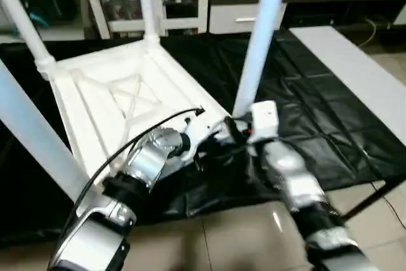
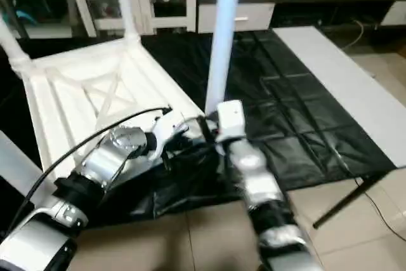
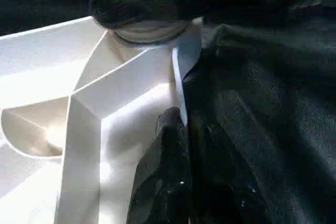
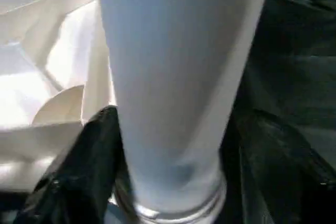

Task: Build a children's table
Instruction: Rotate leg to tighten

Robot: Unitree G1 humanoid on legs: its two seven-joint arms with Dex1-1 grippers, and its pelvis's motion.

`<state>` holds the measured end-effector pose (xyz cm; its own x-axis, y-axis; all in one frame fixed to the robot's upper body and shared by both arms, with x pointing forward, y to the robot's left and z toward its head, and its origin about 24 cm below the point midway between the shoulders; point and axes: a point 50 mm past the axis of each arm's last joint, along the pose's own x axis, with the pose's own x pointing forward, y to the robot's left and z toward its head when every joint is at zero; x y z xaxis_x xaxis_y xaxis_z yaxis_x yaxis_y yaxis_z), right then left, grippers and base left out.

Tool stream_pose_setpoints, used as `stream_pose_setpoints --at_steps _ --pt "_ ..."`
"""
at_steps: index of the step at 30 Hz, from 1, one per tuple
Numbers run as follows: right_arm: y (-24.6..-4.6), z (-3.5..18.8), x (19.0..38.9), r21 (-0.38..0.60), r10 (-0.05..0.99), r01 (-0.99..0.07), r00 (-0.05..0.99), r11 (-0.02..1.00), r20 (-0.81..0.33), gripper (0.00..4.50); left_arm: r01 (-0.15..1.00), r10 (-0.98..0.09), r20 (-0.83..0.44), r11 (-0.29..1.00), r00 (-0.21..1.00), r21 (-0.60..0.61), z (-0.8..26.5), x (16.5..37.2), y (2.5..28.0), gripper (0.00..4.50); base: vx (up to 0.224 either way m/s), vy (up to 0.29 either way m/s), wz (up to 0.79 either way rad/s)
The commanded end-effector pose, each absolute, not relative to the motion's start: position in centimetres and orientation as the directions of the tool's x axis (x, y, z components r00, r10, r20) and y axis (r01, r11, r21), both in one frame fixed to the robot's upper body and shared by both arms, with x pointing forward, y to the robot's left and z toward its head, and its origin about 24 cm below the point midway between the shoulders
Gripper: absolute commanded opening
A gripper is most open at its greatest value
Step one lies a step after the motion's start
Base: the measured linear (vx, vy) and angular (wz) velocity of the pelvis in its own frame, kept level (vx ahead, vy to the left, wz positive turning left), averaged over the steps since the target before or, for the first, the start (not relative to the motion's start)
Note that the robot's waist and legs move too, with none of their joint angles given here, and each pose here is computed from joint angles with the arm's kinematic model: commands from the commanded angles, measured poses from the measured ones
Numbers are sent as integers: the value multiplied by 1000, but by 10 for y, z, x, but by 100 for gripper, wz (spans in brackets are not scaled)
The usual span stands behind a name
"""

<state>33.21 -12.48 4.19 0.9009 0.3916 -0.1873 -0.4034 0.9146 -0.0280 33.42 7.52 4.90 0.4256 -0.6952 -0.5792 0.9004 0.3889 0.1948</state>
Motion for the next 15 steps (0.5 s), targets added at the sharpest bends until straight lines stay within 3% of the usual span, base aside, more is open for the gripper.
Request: stream_pose_setpoints --at_steps 1,3,5,9,15 --pt "-142 46 331 -69 394 -413 898 908 -196 386 938 -622 -727 334 290 89 10 314 92 0 0 0 0" --pt "-152 56 325 -112 534 -560 822 821 -198 409 964 -632 -746 262 210 49 9 308 95 0 0 0 0" --pt "-156 60 322 -123 583 -612 786 781 -206 424 972 -630 -758 234 170 24 8 305 97 0 0 0 0" --pt "-166 65 302 -107 784 -831 552 546 -284 438 992 -599 -800 67 -43 -104 4 286 104 0 0 0 0" --pt "-172 64 292 -82 837 -905 418 417 -353 438 988 -584 -804 17 -115 -154 6 280 105 0 0 0 0"
